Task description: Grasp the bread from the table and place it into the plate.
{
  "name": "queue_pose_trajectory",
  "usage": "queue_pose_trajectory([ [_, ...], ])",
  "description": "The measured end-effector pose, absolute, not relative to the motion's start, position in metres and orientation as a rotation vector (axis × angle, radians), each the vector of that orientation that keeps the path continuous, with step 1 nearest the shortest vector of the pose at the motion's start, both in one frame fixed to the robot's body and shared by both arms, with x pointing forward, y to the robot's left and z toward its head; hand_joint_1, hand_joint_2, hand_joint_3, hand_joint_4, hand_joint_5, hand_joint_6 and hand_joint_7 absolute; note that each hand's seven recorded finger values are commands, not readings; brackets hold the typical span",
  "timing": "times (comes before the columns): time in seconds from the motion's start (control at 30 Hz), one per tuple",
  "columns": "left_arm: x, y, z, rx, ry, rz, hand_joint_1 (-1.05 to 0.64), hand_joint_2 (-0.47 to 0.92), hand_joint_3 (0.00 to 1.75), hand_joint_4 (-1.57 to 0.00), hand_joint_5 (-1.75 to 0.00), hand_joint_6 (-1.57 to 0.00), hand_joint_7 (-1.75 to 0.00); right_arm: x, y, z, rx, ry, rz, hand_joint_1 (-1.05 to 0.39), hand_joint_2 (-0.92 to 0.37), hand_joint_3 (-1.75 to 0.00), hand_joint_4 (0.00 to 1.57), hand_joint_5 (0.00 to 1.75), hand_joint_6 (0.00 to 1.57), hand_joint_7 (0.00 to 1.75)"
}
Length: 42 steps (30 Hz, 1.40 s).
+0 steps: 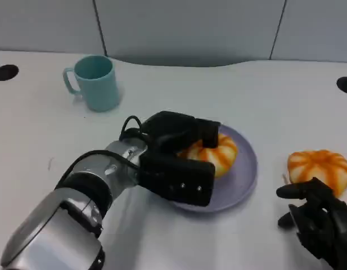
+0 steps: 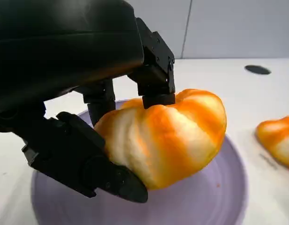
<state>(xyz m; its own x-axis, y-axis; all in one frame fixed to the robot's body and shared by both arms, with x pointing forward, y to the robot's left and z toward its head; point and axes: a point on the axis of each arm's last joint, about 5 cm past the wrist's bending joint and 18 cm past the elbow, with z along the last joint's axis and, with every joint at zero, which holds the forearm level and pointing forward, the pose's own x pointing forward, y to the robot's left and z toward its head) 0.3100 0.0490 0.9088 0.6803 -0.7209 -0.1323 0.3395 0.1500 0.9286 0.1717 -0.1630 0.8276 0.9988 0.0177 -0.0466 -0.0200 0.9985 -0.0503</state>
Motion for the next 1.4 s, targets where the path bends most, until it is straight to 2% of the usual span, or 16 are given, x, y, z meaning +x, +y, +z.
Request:
queue_pose_trajectory([
  [0.1, 0.309, 0.048, 0.907, 1.253, -0.412, -0.799, -0.20, 0.68, 0.60, -0.85, -1.75, -0.62, -1.75, 0.171, -0.161, 0.829, -0.050, 0.039, 0.025, -0.21, -0.92, -0.43, 0.48, 1.50, 0.42, 1.26],
  [0.2, 0.308, 0.048, 0.905, 1.314, -0.470, -0.800, -0.23, 0.70, 0.47, -0.58, -1.75, -0.37, -1.75, 0.172, -0.160, 0.829, -0.050, 0.036, 0.029, -0.22, -0.92, -0.43, 0.48, 1.50, 0.43, 1.27],
  [0.23, 0.308, 0.048, 0.905, 1.332, -0.494, -0.796, -0.26, 0.75, 0.39, -0.46, -1.75, -0.32, -1.65, 0.172, -0.160, 0.829, -0.049, 0.036, 0.028, -0.22, -0.92, -0.43, 0.47, 1.50, 0.43, 1.27],
  [0.27, 0.308, 0.048, 0.906, 1.357, -0.514, -0.800, -0.33, 0.83, 0.24, -0.29, -1.61, -0.27, -1.41, 0.172, -0.160, 0.829, -0.049, 0.035, 0.028, -0.23, -0.92, -0.43, 0.47, 1.50, 0.43, 1.27],
  [0.3, 0.309, 0.047, 0.907, 1.378, -0.525, -0.807, -0.36, 0.87, 0.15, -0.23, -1.51, -0.27, -1.28, 0.172, -0.160, 0.829, -0.049, 0.032, 0.029, -0.23, -0.92, -0.43, 0.47, 1.50, 0.43, 1.27],
  [0.37, 0.312, 0.045, 0.914, 1.422, -0.534, -0.826, -0.42, 0.91, 0.04, -0.19, -1.25, -0.32, -0.93, 0.172, -0.160, 0.830, -0.050, 0.019, 0.030, -0.23, -0.92, -0.43, 0.47, 1.51, 0.43, 1.28],
  [0.4, 0.314, 0.044, 0.917, 1.440, -0.539, -0.835, -0.43, 0.91, 0.03, -0.19, -1.21, -0.33, -0.87, 0.171, -0.160, 0.830, -0.050, 0.014, 0.030, -0.23, -0.92, -0.43, 0.47, 1.51, 0.43, 1.28],
  [0.47, 0.317, 0.042, 0.923, 1.455, -0.551, -0.838, -0.54, 0.88, 0.01, -0.04, -0.89, -0.16, -0.56, 0.171, -0.160, 0.830, -0.050, 0.010, 0.030, -0.22, -0.92, -0.43, 0.47, 1.51, 0.43, 1.28],
  [0.53, 0.318, 0.041, 0.925, 1.463, -0.557, -0.844, -0.59, 0.87, 0.00, -0.01, -0.68, -0.08, -0.45, 0.171, -0.160, 0.830, -0.050, 0.010, 0.030, -0.22, -0.92, -0.43, 0.47, 1.51, 0.42, 1.28],
  [0.63, 0.317, 0.041, 0.924, 1.480, -0.561, -0.855, -0.61, 0.87, 0.00, 0.00, -0.60, -0.05, -0.42, 0.171, -0.160, 0.829, -0.050, 0.012, 0.030, -0.22, -0.92, -0.43, 0.47, 1.51, 0.42, 1.28],
  [0.67, 0.317, 0.041, 0.924, 1.481, -0.561, -0.855, -0.69, 0.88, 0.01, 0.00, -0.37, -0.02, -0.34, 0.171, -0.160, 0.829, -0.049, 0.012, 0.030, -0.22, -0.92, -0.43, 0.48, 1.52, 0.42, 1.28],
  [0.7, 0.317, 0.041, 0.924, 1.482, -0.561, -0.855, -0.72, 0.90, 0.01, 0.00, -0.26, -0.01, -0.30, 0.171, -0.160, 0.829, -0.050, 0.012, 0.030, -0.21, -0.92, -0.43, 0.48, 1.52, 0.42, 1.29],
  [0.87, 0.319, 0.041, 0.927, 1.516, -0.514, -0.877, -0.78, 0.90, 0.01, 0.00, -0.06, 0.00, -0.25, 0.171, -0.160, 0.830, -0.050, 0.011, 0.030, -0.22, -0.92, -0.44, 0.47, 1.52, 0.42, 1.29],
  [1.0, 0.321, 0.041, 0.929, 1.526, -0.476, -0.899, -0.80, 0.90, 0.00, 0.00, -0.01, 0.00, -0.23, 0.171, -0.160, 0.830, -0.049, 0.011, 0.030, -0.21, -0.92, -0.44, 0.47, 1.52, 0.41, 1.29],
  [1.2, 0.325, 0.044, 0.937, 1.468, -0.437, -0.905, -0.80, 0.92, 0.06, -0.05, -0.03, -0.02, -0.24, 0.172, -0.160, 0.830, -0.048, 0.010, 0.031, -0.23, -0.92, -0.45, 0.48, 1.52, 0.42, 1.31],
  [1.4, 0.338, 0.091, 0.966, 1.038, -0.514, -0.756, -0.78, 0.92, 0.08, -0.10, -0.07, -0.10, -0.20, 0.171, -0.160, 0.829, -0.044, 0.018, 0.028, -0.23, -0.92, -0.44, 0.46, 1.52, 0.41, 1.31],
])
